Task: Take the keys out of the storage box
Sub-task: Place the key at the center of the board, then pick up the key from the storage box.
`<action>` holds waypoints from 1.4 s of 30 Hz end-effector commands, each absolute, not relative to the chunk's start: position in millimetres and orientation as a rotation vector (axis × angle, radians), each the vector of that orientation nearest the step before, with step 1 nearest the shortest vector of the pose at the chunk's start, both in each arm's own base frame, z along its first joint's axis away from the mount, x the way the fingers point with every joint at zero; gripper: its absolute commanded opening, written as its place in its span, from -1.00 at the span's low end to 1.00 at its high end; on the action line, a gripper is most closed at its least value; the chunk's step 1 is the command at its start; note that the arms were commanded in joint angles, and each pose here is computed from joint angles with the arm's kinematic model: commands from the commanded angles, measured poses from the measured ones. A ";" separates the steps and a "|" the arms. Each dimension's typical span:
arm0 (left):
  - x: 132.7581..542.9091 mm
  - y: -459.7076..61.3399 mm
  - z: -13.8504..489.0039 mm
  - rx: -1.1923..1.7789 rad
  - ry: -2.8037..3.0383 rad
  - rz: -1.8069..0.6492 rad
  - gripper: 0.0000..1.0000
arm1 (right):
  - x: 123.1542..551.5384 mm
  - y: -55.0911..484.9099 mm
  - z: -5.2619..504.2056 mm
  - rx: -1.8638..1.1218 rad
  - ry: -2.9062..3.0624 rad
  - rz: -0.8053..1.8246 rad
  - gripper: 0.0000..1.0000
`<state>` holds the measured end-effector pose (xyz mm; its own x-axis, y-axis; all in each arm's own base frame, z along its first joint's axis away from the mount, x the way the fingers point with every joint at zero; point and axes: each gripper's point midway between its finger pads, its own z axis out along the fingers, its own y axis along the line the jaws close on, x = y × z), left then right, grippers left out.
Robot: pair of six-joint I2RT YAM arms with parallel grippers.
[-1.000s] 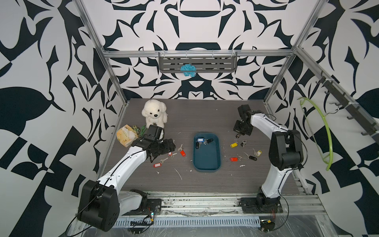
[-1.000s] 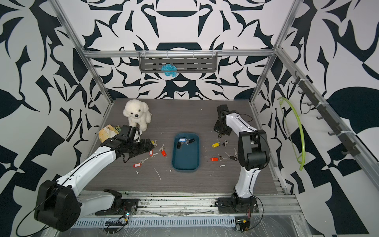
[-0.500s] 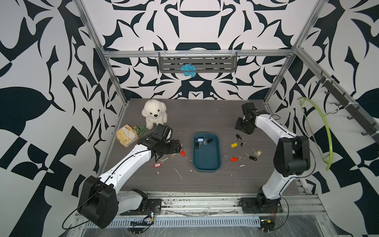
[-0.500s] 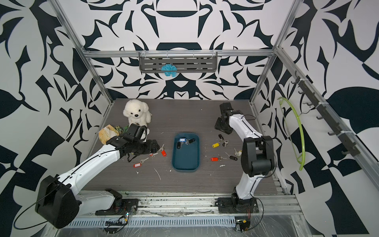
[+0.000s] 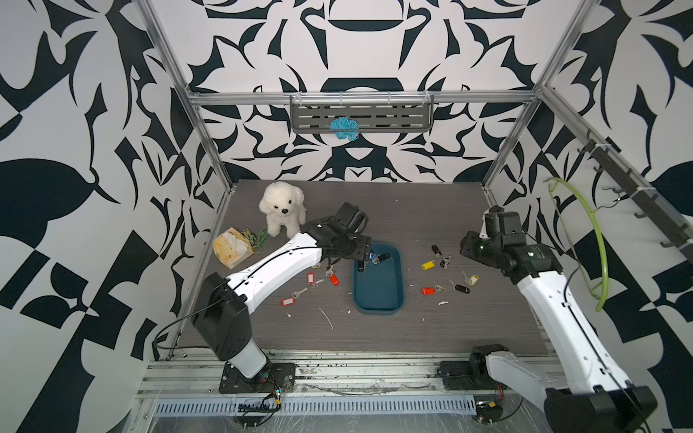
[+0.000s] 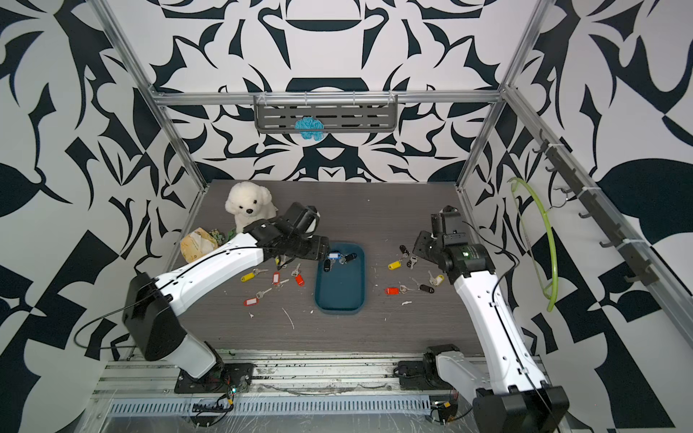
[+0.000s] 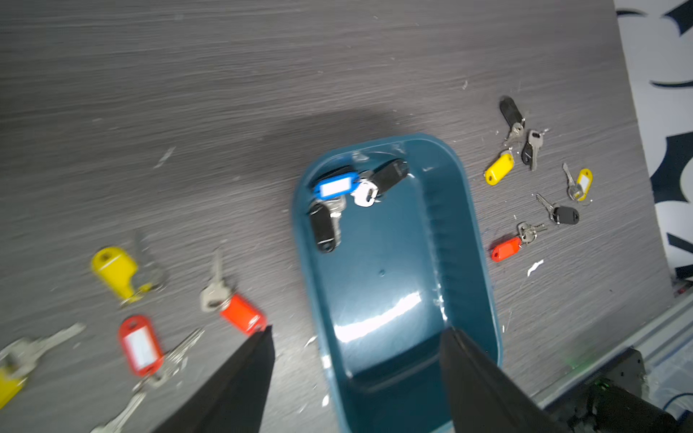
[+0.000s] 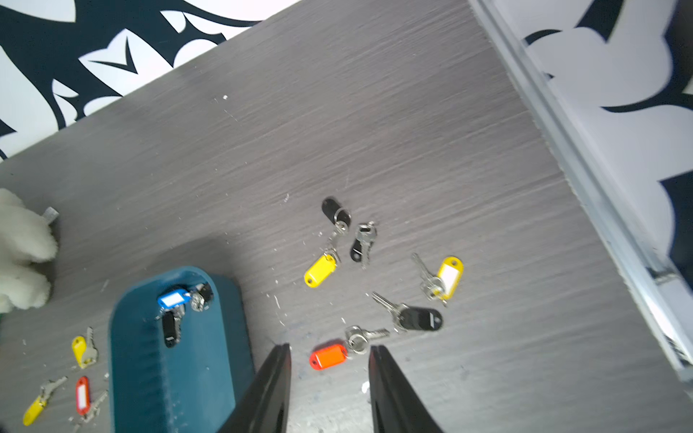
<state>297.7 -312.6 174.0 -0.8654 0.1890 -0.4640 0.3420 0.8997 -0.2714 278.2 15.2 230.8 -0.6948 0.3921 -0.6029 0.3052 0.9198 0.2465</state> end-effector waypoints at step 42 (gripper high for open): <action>352.0 -392.4 38.5 -0.221 2.818 -0.275 0.34 | 253.2 19.6 166.0 0.358 2.554 0.152 -0.40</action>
<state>342.8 -387.4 45.7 -0.9445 -0.1966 -0.2632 -0.1427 0.9672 -0.2103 249.4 18.8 162.4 -0.8216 0.2918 -0.4896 0.2375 0.9562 0.1713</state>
